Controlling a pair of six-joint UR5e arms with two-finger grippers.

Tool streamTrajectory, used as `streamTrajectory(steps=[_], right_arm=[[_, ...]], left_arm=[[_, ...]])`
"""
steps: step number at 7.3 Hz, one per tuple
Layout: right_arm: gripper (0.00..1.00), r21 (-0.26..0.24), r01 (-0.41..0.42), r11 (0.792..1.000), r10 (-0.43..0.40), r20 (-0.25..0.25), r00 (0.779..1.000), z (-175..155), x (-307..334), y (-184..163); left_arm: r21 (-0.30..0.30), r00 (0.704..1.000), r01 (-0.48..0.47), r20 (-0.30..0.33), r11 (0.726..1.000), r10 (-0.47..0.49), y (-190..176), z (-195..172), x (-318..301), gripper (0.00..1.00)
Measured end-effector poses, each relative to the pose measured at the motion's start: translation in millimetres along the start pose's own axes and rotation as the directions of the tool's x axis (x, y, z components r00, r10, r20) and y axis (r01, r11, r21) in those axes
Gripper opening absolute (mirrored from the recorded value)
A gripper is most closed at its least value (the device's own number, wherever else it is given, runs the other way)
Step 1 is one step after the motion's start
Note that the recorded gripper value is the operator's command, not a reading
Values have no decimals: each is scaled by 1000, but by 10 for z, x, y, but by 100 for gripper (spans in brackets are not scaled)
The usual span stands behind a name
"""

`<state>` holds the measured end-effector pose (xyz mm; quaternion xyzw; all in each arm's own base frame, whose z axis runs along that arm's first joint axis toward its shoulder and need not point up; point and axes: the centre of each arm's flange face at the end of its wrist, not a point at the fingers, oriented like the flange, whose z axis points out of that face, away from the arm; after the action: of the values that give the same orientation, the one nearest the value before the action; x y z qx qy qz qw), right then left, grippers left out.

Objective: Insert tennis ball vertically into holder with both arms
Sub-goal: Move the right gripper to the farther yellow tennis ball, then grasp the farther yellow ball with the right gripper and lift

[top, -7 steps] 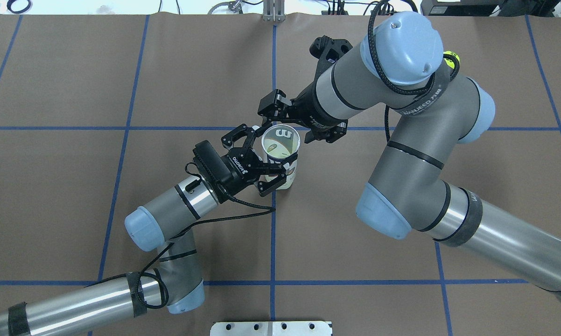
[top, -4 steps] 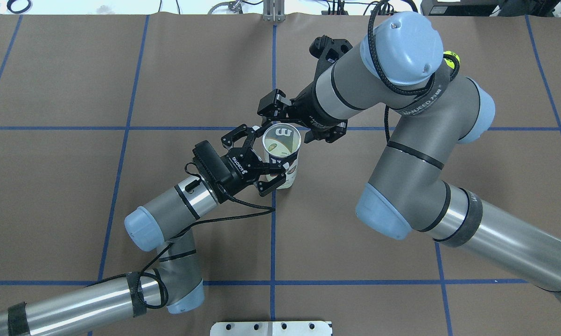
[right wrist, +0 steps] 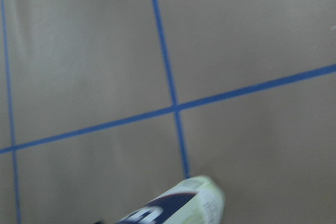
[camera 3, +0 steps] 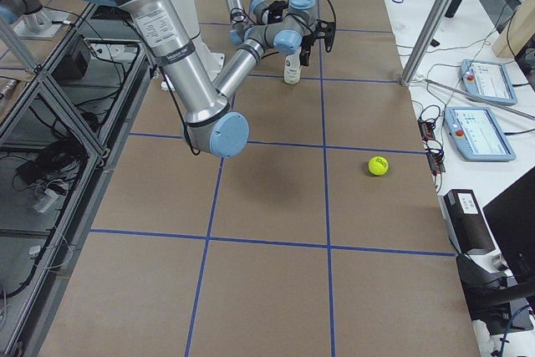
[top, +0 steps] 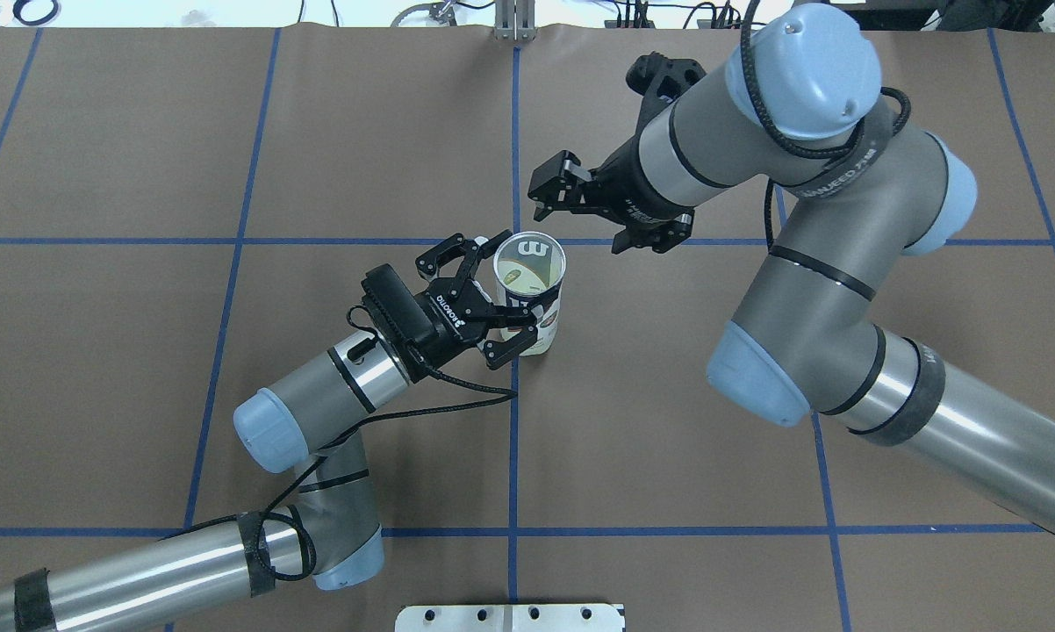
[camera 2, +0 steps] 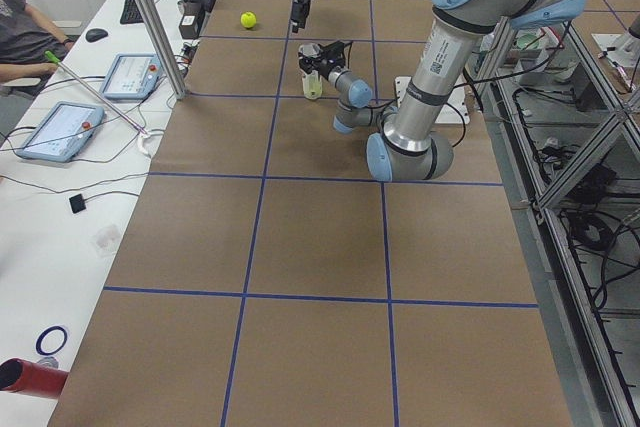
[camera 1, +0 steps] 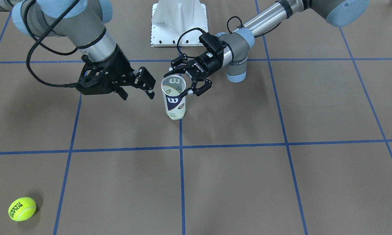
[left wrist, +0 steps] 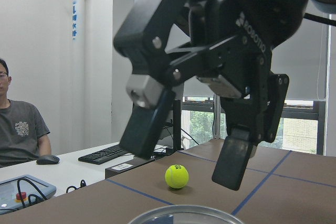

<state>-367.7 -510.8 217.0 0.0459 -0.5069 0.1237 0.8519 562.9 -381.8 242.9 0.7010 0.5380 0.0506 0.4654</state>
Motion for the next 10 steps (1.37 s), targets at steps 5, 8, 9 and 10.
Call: streamTrajectory(steps=[5,8,9,10], right_arm=[[99,46,164,985,-138,-348,927,517,2162,-2106],[99,156,102,982,-36,-377,925,868,2510,-2478],[99,198,65,978,11,-360,933,1005,2575,-2477],[99,222,57,973,28,-359,933,1139,2602,-2439]], left_arm=[[12,1000,4,-4,1000,-4,3,-25,-3,87],[14,1000,4,-4,1000,-4,-4,-19,-6,87],[14,1000,4,-4,1000,-4,-5,-19,-6,87],[15,1000,5,-4,1000,-5,-9,-18,-5,87]])
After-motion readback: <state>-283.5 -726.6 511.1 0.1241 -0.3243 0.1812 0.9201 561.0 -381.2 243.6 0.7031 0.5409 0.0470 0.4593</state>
